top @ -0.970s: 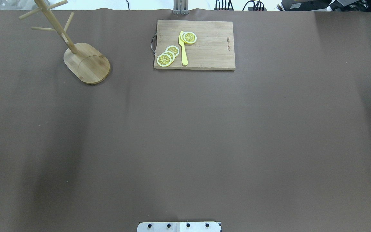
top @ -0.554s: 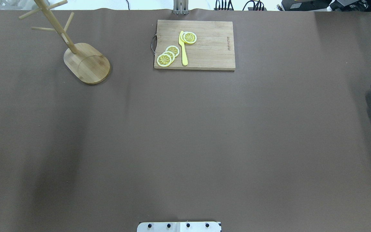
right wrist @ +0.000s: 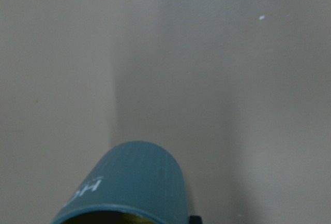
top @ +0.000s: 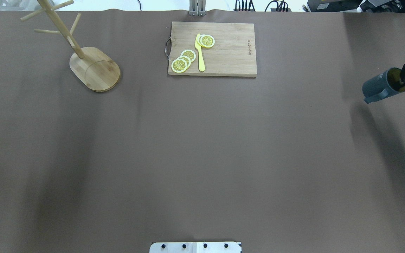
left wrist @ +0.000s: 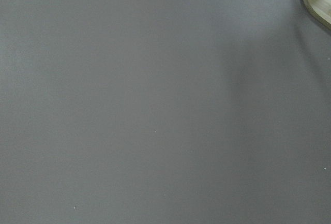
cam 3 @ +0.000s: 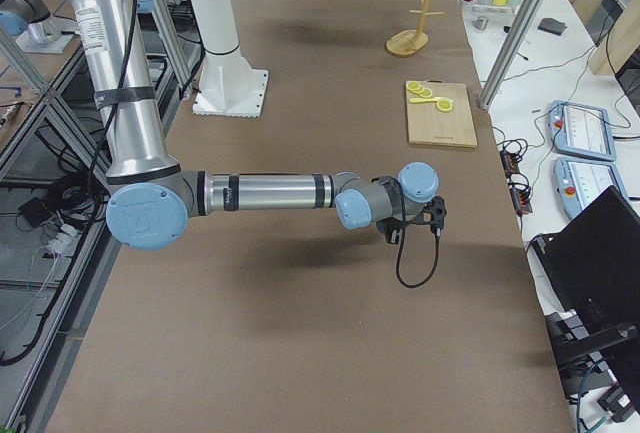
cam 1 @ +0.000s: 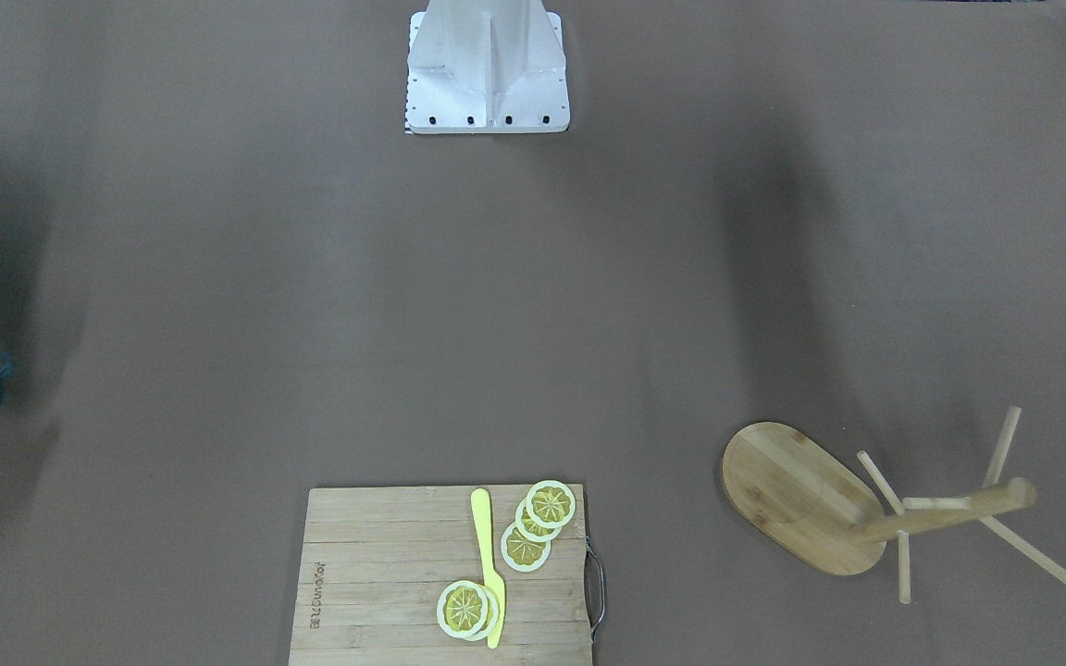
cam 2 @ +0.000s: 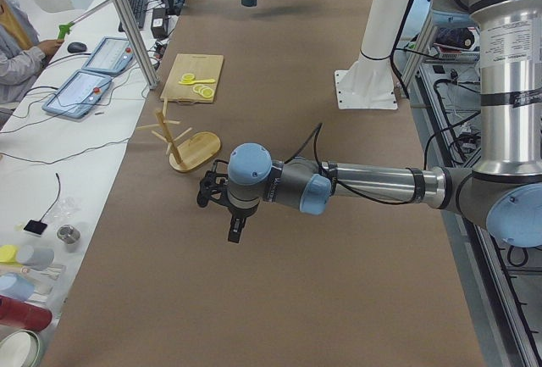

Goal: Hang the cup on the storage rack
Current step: 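Carry the blue mug in the right gripper to the table center and lower it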

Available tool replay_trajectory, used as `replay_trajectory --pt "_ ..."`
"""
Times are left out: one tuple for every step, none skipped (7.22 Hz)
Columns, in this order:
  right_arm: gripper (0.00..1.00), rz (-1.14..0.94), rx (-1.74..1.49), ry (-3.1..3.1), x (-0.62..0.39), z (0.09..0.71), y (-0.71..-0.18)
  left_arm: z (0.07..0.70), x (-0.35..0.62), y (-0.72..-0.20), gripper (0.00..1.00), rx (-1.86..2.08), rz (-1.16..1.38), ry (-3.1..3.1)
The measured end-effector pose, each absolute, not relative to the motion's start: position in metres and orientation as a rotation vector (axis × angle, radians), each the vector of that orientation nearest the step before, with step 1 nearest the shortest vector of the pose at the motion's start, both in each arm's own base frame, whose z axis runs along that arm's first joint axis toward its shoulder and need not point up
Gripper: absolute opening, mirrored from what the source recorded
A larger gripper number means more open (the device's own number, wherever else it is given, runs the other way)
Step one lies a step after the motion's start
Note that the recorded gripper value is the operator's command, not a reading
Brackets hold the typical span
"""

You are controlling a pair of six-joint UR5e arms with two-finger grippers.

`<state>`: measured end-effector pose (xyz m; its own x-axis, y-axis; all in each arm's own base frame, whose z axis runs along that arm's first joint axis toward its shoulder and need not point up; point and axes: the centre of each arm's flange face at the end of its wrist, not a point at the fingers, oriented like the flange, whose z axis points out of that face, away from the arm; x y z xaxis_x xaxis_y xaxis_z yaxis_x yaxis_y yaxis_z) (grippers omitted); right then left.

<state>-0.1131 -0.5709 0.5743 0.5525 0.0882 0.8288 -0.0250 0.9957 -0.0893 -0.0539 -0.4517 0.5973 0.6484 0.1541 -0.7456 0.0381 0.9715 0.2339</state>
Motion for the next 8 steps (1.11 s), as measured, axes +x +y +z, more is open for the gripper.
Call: replay_trajectory --pt "0.00 0.053 -0.084 -0.996 -0.148 0.542 -0.560 0.598 -0.054 -0.451 0.98 0.230 0.054 0.867" --pt "0.00 0.041 -0.094 -1.014 -0.180 0.505 -0.544 0.599 -0.054 -0.451 0.98 0.225 0.046 0.868" --pt "0.00 0.037 -0.106 -1.023 -0.214 0.467 -0.522 0.600 -0.054 -0.451 0.98 0.222 0.043 0.869" --pt "0.00 0.033 -0.111 -1.020 -0.257 0.428 -0.494 0.600 -0.054 -0.451 0.98 0.220 0.042 0.868" --pt "0.00 0.025 -0.105 -1.018 -0.296 0.394 -0.466 0.599 -0.054 -0.451 0.98 0.222 0.043 0.868" --pt "0.00 0.059 -0.131 -1.016 -0.339 0.356 -0.447 0.598 -0.054 -0.451 0.98 0.225 0.045 0.868" --pt "0.00 0.129 -0.185 -0.986 -0.384 0.307 -0.435 0.597 -0.054 -0.451 0.98 0.226 0.045 0.870" --pt "0.00 0.175 -0.214 -0.941 -0.422 0.261 -0.424 0.597 -0.054 -0.451 0.98 0.227 0.045 0.871"
